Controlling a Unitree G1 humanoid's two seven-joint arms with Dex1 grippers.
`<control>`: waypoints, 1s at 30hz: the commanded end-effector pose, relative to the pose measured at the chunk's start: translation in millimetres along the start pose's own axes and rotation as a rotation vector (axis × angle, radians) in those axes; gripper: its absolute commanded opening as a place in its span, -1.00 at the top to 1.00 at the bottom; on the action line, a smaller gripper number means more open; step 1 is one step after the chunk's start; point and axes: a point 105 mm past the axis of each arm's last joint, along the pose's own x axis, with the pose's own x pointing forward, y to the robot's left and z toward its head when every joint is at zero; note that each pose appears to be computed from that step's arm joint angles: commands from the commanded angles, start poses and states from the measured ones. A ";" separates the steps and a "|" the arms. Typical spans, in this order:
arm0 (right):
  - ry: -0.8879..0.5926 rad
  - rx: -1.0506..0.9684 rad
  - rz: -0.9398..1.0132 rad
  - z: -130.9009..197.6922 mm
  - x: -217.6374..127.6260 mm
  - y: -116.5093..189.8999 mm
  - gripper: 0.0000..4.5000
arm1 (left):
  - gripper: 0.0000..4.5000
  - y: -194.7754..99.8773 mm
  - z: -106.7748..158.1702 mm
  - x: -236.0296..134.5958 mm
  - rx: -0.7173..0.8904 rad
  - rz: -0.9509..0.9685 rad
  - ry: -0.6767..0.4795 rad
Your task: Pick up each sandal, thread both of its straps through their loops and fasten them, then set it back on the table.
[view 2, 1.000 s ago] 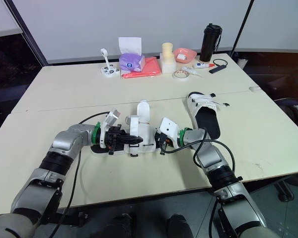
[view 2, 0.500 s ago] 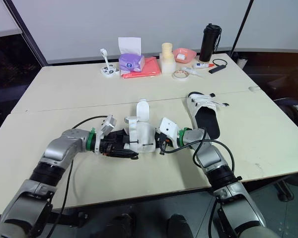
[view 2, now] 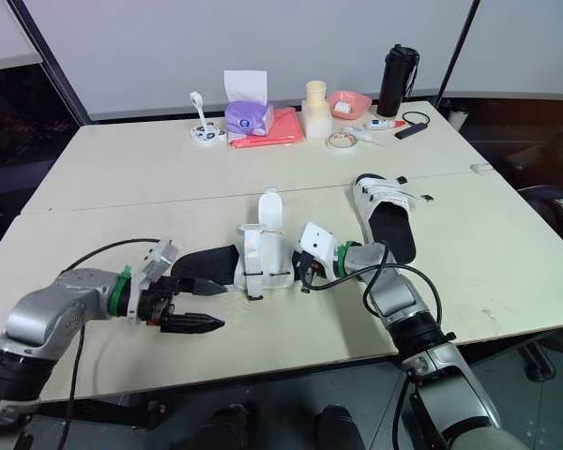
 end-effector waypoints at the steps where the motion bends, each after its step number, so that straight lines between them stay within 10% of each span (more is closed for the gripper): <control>1: 0.069 0.040 0.077 -20.0 10.5 20.4 1.00 | -0.97 5.7 -0.7 12.4 0.045 0.052 -0.016; 16: 0.071 0.042 0.078 -19.9 9.3 21.5 1.00 | -0.97 19.7 -4.2 56.3 0.034 0.073 -0.101; 26: 0.069 0.041 0.079 -19.0 10.4 22.2 1.00 | 0.97 17.2 -1.4 61.5 -0.005 0.071 -0.154; 30: 0.068 0.041 0.081 -19.0 10.4 22.5 1.00 | 0.97 -0.9 -11.9 55.2 -0.050 -0.011 -0.097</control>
